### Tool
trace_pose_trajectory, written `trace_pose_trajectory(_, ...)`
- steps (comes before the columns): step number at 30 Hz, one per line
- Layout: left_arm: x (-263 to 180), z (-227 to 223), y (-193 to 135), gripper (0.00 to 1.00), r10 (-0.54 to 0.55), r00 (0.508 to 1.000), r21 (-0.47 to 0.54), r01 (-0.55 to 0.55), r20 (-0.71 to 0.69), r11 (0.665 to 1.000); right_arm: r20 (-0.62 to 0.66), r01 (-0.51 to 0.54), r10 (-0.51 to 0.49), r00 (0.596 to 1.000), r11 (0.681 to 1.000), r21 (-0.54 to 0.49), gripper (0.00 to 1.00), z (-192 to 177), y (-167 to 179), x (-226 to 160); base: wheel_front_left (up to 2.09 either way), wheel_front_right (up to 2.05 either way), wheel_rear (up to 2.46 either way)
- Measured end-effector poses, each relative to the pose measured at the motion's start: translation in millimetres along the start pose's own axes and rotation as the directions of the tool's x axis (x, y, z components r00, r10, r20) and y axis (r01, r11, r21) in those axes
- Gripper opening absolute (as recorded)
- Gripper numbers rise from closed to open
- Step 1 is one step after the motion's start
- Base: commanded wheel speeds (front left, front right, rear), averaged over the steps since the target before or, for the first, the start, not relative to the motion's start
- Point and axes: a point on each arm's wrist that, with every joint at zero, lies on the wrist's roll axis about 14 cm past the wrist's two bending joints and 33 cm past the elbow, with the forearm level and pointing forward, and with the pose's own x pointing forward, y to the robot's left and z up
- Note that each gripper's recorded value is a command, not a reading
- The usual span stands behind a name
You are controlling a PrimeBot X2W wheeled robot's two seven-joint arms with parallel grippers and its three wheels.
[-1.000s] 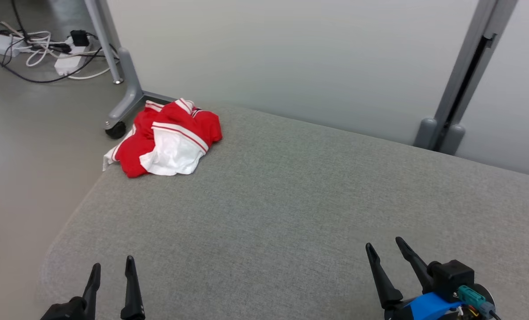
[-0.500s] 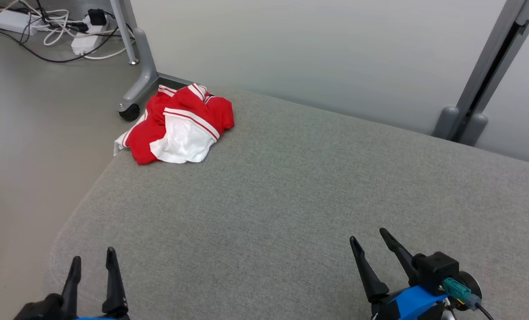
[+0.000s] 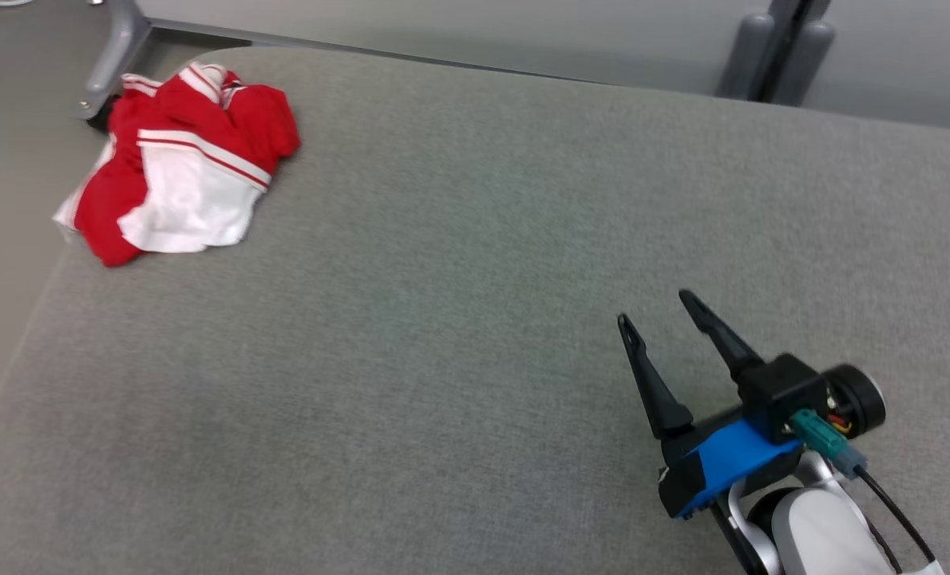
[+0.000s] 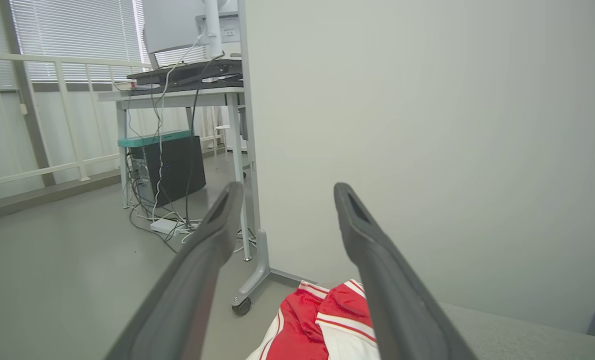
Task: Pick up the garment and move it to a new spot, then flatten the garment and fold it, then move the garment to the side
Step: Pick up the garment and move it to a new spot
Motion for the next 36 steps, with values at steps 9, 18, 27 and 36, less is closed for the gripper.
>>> trace_pose_trajectory(9,108.1,-90.0,-46.5,1.0,-0.069,0.959,-0.041,0.06,-0.276,0.997,-0.04,0.111,-0.113,0.993,0.992,-0.054,1.0,-12.8,-52.2,9.4,0.0,0.0,0.0)
trace_pose_trajectory(18,101.7,-209.7,-92.3,1.0,-0.151,0.814,-0.121,0.1,-0.561,0.988,-0.071,0.198,-0.204,0.976,0.976,-0.091,1.0,-26.8,-87.1,5.8,0.0,0.0,0.0)
trace_pose_trajectory(27,77.2,-277.5,-85.9,1.0,-0.102,0.699,-0.113,0.03,-0.708,0.993,-0.125,0.233,-0.242,0.962,0.969,-0.086,1.0,-49.2,-99.9,-3.5,0.0,0.0,0.0)
trace_pose_trajectory(36,87.1,-262.1,-78.4,0.0,-0.093,0.748,-0.095,0.041,-0.657,0.995,-0.102,0.249,-0.255,0.961,0.966,-0.07,1.0,-44.9,-103.6,-8.2,0.0,0.0,0.0)
